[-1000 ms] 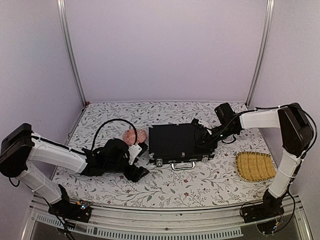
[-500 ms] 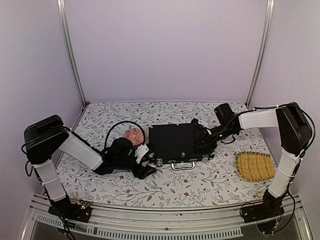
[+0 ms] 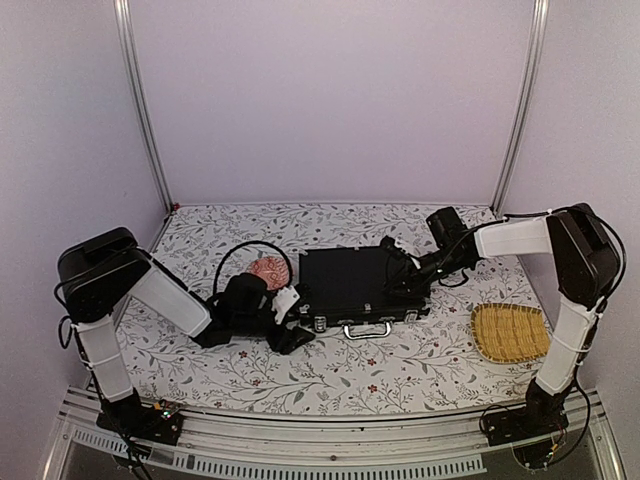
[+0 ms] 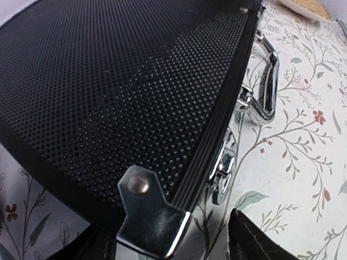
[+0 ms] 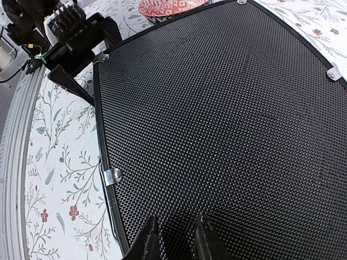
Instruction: Pack up texas hold em set
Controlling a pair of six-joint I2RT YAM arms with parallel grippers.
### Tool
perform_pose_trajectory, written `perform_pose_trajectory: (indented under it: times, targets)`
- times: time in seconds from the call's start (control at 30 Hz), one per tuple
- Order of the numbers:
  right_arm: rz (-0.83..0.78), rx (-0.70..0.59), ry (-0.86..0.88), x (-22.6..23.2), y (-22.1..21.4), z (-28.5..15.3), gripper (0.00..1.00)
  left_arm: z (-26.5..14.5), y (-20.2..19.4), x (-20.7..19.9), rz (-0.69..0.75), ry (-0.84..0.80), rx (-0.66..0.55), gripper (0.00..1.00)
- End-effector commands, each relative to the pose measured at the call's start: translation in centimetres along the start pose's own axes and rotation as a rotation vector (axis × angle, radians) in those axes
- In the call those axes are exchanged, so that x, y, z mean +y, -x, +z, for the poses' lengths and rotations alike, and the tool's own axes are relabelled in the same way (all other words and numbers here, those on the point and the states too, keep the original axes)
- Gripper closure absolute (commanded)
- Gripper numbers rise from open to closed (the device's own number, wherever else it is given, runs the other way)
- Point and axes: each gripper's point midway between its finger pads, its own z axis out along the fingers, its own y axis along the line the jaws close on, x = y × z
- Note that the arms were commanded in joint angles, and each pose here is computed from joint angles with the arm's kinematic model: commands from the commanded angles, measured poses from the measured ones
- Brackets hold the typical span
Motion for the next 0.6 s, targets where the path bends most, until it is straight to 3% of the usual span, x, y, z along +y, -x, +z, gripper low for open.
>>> perform_pose_trajectory:
  times: [0.0,0.5,0.57]
  targets:
    - [0.192,0.287,0.016,0.9,-9.5,2.4,0.76,1.1,2.9,-1.3,0.009,-0.092,-0.092,0.27]
    - [0.202,0.298,0.024,1.1,-9.9,2.6,0.76,2.0,4.3,-0.5,-0.178,-0.091,-0.144,0.29]
    - [0.202,0.299,0.024,1.0,-9.9,2.6,0.76,2.7,3.0,-0.2,-0.199,-0.079,-0.116,0.31]
